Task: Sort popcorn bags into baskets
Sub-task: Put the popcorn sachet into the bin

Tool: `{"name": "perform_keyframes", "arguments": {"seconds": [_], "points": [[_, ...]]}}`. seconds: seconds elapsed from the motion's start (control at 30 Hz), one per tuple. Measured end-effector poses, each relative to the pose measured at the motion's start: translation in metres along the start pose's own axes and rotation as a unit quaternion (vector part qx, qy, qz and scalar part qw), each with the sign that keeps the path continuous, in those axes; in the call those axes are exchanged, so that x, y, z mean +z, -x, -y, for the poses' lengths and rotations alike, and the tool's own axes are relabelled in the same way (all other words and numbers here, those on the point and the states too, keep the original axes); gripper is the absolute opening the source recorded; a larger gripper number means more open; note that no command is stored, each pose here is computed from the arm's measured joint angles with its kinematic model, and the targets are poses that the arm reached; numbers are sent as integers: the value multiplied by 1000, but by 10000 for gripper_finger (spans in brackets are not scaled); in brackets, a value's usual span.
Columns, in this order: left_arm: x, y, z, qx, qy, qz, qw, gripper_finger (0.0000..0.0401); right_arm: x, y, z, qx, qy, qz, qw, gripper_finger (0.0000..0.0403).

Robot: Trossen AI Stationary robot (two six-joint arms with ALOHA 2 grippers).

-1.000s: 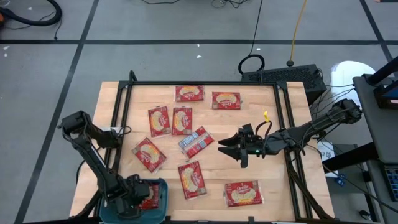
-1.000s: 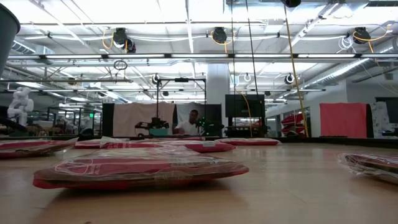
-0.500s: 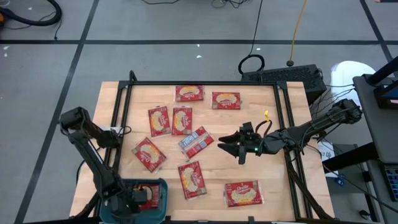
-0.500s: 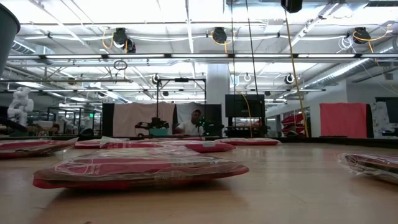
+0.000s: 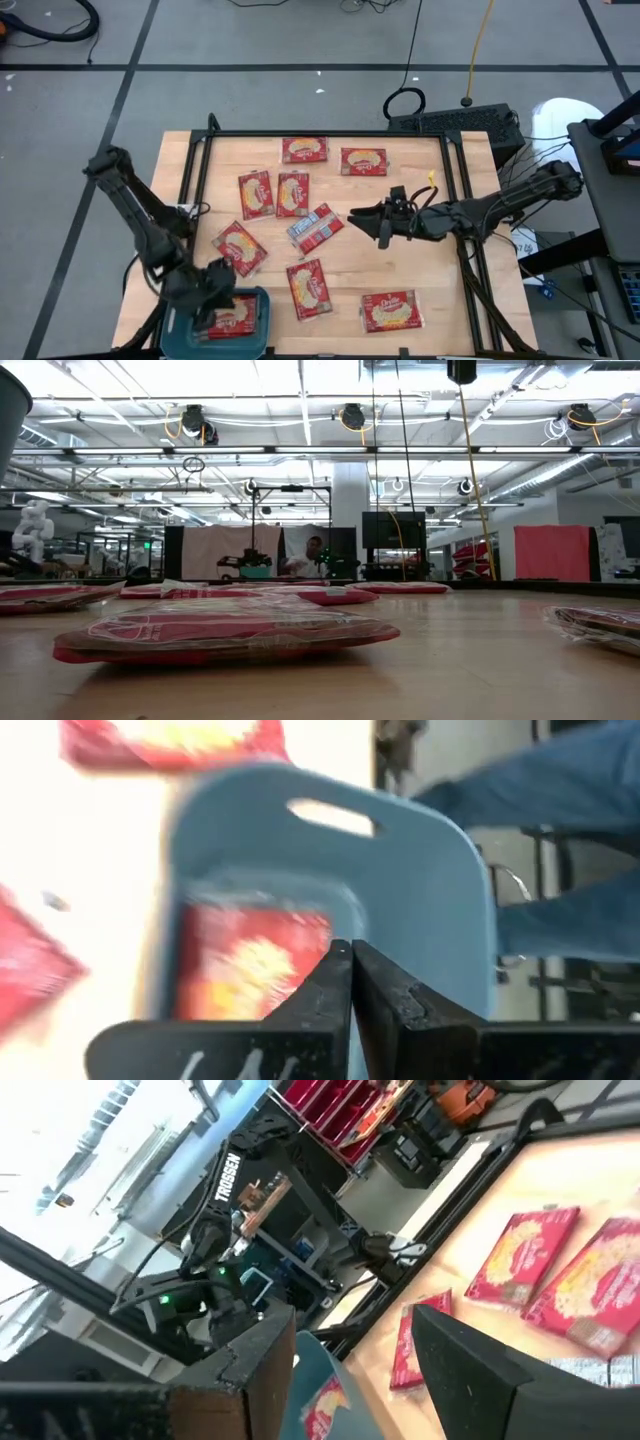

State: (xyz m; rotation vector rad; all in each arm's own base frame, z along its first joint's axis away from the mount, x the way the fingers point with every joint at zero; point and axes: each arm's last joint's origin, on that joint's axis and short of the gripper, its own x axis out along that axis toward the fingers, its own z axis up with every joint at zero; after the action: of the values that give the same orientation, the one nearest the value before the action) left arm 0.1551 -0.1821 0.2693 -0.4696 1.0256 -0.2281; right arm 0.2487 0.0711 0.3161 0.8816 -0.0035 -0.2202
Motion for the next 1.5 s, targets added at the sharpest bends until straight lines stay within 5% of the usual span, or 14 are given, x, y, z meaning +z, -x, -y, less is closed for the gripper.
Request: {"name": "perform_keyframes", "arguments": {"seconds": [0.37, 0.8, 0.9, 1.03, 1.5], "points": [[52, 13, -47, 55, 27, 65, 996, 7, 56, -10, 26, -149, 149, -121, 970, 194], [97, 21, -109, 122, 110, 107, 981, 66, 115, -10, 96, -275, 383, -162, 867, 194], [103, 26, -120, 136, 109, 118, 978, 74, 123, -11, 115, -246, 422, -172, 856, 194], [107, 27, -133, 155, 110, 116, 975, 78, 128, -9, 144, -184, 428, -187, 865, 194], [120, 4, -146, 163, 163, 116, 966, 79, 103, -13, 230, -178, 453, -287, 825, 194]]}}
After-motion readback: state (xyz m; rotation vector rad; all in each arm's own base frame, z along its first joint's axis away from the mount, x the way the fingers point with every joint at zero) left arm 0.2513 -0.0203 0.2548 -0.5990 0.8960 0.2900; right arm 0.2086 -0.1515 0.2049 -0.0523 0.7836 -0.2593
